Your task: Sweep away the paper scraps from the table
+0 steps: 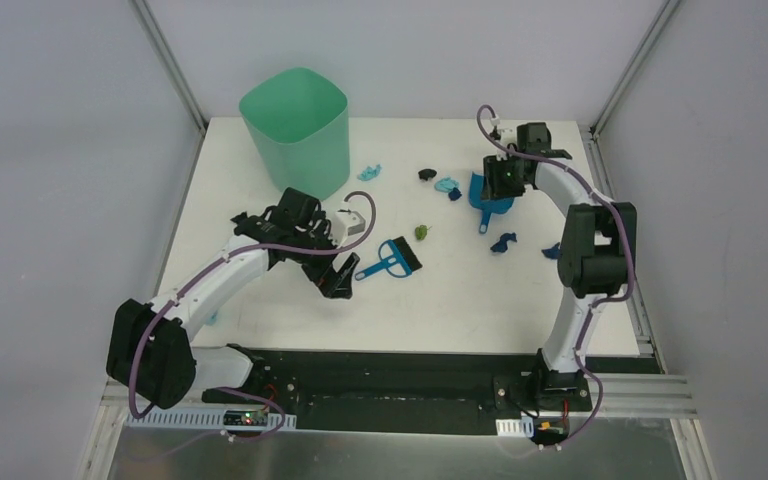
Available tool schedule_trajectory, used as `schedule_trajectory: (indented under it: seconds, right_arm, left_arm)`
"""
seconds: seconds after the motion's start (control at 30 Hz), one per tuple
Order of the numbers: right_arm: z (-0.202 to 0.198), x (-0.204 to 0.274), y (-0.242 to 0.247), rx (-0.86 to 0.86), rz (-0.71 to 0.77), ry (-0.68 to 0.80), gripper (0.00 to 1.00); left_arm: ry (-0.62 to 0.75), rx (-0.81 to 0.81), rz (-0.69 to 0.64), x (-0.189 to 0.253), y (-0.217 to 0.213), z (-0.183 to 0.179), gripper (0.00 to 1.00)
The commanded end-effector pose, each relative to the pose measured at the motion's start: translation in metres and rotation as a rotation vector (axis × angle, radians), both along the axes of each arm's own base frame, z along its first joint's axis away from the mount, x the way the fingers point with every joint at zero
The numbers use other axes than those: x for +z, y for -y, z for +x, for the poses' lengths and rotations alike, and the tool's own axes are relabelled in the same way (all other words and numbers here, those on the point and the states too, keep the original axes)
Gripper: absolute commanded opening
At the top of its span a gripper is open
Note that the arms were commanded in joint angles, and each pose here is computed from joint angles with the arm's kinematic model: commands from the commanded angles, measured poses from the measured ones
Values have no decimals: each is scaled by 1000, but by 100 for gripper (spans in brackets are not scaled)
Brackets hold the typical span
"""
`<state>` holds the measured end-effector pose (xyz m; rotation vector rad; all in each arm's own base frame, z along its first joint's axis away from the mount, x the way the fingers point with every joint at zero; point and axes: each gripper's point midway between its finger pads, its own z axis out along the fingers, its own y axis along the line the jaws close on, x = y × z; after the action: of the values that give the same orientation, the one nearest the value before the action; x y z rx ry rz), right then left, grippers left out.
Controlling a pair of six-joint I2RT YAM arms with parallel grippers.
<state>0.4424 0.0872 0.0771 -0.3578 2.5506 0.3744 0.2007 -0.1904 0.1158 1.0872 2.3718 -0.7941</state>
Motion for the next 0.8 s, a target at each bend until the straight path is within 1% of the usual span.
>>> schedule_trajectory:
  seconds: [0.0, 0.1, 0.2, 0.33, 0.5, 0.6, 0.67, 0.77]
  right_arm:
    - [32, 6, -6, 36, 1, 42, 44]
    - [40, -4, -8, 34, 4, 18, 43]
    - [34, -12, -13, 39, 7, -23, 42]
    - [11, -14, -26, 78, 9, -48, 41]
    - [-30, -9, -47, 122, 27, -103, 41]
    - [-50, 1, -62, 127, 76, -128, 41]
    - [-61, 16, -74, 119, 143, -152, 42]
    - [-73, 50, -89, 138, 258, -148, 46]
  left_arm:
    - [55, 16, -71, 19, 2, 7, 96]
    - [59, 40, -97, 26, -1, 8, 96]
    - [63, 58, -91, 27, -3, 11, 95]
    - [68, 67, -94, 27, -3, 14, 95]
    - [62, 66, -103, 27, -2, 14, 95]
    - [42, 65, -116, 26, 4, 16, 94]
    - [35, 73, -113, 27, 9, 22, 92]
    - [56, 94, -56, 28, 22, 37, 88]
